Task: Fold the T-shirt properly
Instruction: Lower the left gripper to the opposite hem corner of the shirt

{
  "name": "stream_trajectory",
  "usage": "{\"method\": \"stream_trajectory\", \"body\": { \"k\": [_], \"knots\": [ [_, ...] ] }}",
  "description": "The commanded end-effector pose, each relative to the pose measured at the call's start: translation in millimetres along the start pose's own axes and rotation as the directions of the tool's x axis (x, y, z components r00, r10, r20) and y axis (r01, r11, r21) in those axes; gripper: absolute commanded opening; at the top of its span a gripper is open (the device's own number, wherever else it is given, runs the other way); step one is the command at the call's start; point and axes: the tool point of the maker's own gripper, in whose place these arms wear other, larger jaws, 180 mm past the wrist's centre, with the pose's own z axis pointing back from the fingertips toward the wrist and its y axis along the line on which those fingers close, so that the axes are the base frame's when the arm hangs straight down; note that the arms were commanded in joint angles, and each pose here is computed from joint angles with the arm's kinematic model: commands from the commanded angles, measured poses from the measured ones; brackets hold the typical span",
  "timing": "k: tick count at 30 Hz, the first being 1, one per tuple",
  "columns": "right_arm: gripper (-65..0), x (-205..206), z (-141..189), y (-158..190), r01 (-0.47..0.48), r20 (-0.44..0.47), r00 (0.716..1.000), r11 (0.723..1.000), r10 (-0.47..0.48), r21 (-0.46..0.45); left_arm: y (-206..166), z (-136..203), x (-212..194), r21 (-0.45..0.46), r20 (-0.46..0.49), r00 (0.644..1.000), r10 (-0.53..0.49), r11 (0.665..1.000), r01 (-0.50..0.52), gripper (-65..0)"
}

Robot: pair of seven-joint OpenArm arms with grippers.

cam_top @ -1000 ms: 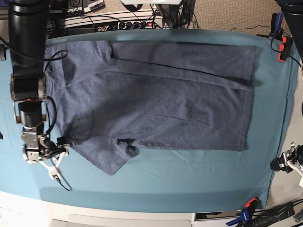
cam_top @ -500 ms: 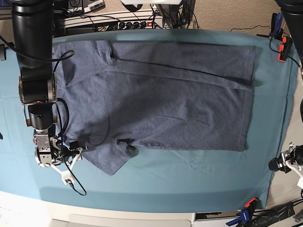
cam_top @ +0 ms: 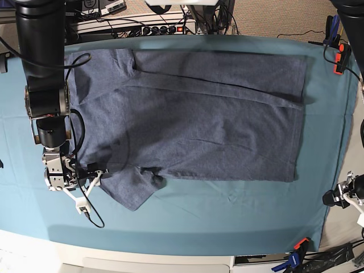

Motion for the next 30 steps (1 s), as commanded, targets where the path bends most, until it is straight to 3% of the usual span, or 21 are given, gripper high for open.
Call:
{"method": "stream_trajectory", "body": {
  "k": [1,9,16,19,30],
  "knots": [
    [-35.0,15.7,6.6,-7.3,-0.005,0.038,0.999,1.0,0.005,-0.013,-7.8,12.3,29.9,-0.018,0.082,0.996,-0.021,1.0,0.023,-37.3],
    [-35.7,14.8,5.5,-5.1,-0.007,0.039,0.999,1.0,0.007,-0.008,-7.6,12.5,29.9,-0.017,0.082,0.996,-0.021,1.0,0.022,-37.3],
    [-58.8,15.5,5.6,-5.3,-0.007,0.042,0.999,1.0,0.008,-0.009,-7.5,12.4,29.7,-0.017,0.082,0.996,-0.021,1.0,0.023,-37.3],
    [-65.0,14.5,5.5,-6.5,-0.019,0.037,0.999,1.0,0.019,-0.016,-7.6,12.1,28.0,-0.017,0.072,0.997,-0.021,1.0,0.023,-37.4],
    [-65.0,22.7,8.9,-8.1,-0.055,0.05,0.997,0.998,0.057,-0.034,-6.2,-13.9,-21.5,-0.034,-0.03,0.999,0.013,0.999,-0.014,-37.4]
  ]
}}
